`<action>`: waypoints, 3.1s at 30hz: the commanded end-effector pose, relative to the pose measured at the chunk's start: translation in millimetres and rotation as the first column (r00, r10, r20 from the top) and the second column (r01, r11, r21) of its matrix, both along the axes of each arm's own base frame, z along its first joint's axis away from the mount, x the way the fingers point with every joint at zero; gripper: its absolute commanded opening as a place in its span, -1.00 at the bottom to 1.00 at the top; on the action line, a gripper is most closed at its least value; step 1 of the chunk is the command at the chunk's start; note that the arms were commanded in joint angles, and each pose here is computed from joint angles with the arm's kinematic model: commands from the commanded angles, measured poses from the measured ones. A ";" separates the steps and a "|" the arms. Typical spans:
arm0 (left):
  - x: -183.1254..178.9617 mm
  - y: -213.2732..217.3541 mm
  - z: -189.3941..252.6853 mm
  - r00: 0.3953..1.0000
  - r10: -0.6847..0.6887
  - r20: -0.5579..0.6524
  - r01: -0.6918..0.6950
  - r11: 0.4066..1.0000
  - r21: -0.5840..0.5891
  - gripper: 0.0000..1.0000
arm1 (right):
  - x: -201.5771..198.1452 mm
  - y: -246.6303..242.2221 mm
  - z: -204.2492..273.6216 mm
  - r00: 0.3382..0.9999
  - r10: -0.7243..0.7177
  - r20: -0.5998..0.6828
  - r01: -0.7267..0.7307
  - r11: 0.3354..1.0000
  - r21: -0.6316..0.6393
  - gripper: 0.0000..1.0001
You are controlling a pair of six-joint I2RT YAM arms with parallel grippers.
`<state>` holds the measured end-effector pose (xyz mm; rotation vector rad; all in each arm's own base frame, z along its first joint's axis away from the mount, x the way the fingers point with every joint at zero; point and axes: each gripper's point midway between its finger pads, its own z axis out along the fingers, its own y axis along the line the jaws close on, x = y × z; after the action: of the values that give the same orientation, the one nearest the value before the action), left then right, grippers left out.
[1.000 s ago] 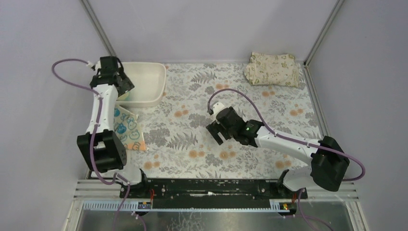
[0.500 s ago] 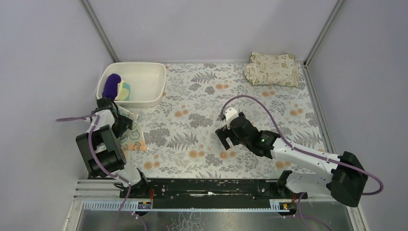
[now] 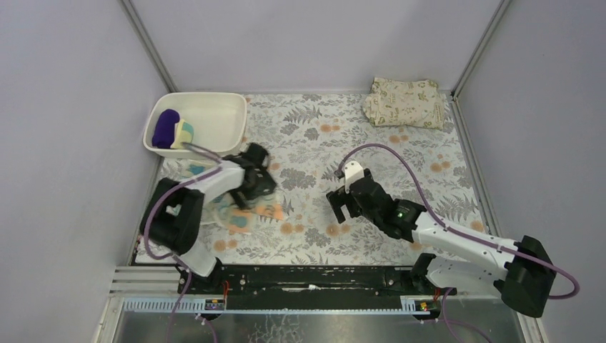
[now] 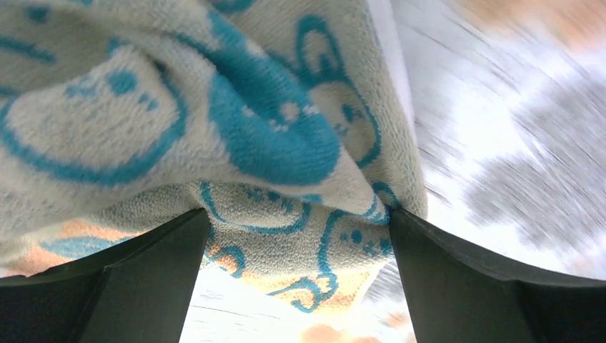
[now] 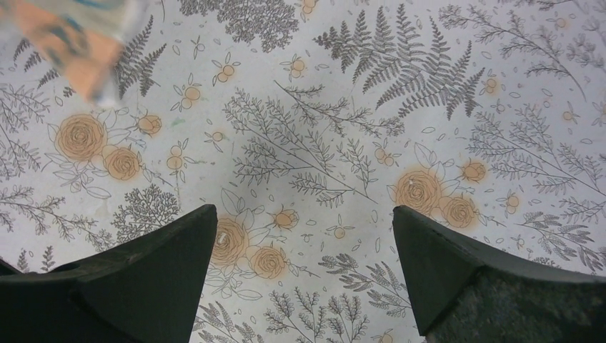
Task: Roll the towels
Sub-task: Move the towel to the center of the board, then flatten out the towel at the center of the board.
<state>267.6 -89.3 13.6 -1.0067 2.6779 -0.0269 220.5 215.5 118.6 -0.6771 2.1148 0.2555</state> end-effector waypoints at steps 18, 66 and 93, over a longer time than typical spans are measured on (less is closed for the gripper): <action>62.7 -196.6 109.4 0.880 -0.336 0.336 0.415 0.888 -0.200 0.94 | 11.4 -27.5 24.2 0.973 -0.223 0.053 0.217 0.971 0.104 0.98; -0.5 -51.8 20.2 0.905 -0.425 -0.026 0.426 0.904 0.035 0.32 | -1.9 -95.7 -113.1 0.634 -0.592 -0.497 0.582 0.789 -0.196 0.18; -26.7 -52.4 -23.7 0.873 -0.458 -0.169 0.471 0.881 0.043 0.28 | -21.6 -109.1 -125.6 0.593 -0.626 -0.507 0.585 0.767 -0.263 -0.61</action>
<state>248.8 -149.2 8.1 -0.3626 2.9374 -0.0297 229.2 122.9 8.1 0.1587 2.7051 0.0639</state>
